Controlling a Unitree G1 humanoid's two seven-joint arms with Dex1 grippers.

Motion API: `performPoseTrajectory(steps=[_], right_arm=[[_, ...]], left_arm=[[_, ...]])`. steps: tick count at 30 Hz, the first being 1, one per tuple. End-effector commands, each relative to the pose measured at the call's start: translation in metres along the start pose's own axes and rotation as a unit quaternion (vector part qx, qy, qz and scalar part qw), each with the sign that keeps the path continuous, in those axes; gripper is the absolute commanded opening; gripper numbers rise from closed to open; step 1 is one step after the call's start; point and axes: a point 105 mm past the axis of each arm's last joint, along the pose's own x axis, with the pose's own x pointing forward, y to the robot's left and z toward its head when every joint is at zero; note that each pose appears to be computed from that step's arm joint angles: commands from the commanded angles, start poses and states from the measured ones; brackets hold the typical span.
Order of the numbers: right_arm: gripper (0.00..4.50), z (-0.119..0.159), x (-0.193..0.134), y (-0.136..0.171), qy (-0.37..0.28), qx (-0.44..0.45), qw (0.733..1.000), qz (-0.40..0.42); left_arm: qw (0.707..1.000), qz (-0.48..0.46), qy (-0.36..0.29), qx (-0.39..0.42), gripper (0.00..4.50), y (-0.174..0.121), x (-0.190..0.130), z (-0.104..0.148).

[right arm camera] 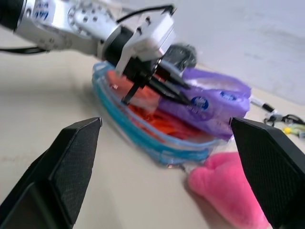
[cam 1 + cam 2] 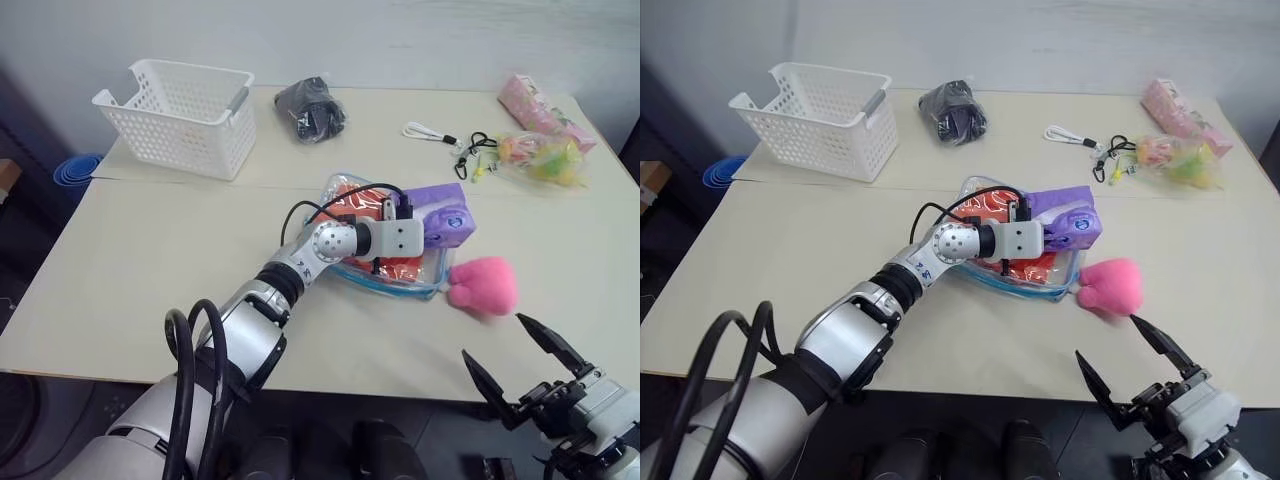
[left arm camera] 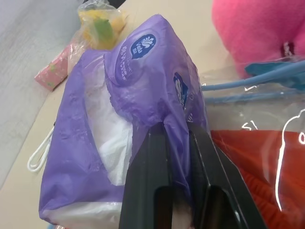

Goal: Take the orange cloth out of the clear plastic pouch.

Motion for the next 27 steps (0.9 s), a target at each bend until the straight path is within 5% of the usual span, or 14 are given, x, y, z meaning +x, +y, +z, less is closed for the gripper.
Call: performPoseTrajectory(steps=[1,7,10,16,23,27], right_arm=[[4.5,0.009,0.01,0.001,-0.032,0.003,0.999,0.018],[4.5,0.013,0.033,0.008,-0.07,0.017,0.995,0.07],[4.5,0.018,0.046,0.018,-0.091,0.05,0.987,0.127],[4.5,0.012,0.065,0.039,-0.086,0.058,0.956,0.276],[4.5,-0.013,0.066,0.036,-0.03,0.026,0.938,0.345],[4.5,-0.016,0.069,0.028,-0.026,0.03,0.937,0.346]], left_arm=[[0.995,0.042,-0.056,-0.07,0.11,0.019,-0.022,0.001],[0.974,0.172,-0.108,-0.1,0.1,0.058,-0.113,-0.017],[0.959,0.252,-0.057,-0.117,0.1,0.064,-0.179,-0.043],[0.859,0.456,0.117,-0.203,0.1,0.05,-0.317,-0.091],[0.832,0.462,0.224,-0.212,0.1,0.003,-0.359,-0.099],[0.817,0.463,0.25,-0.235,1.35,-0.009,-0.371,-0.104]])
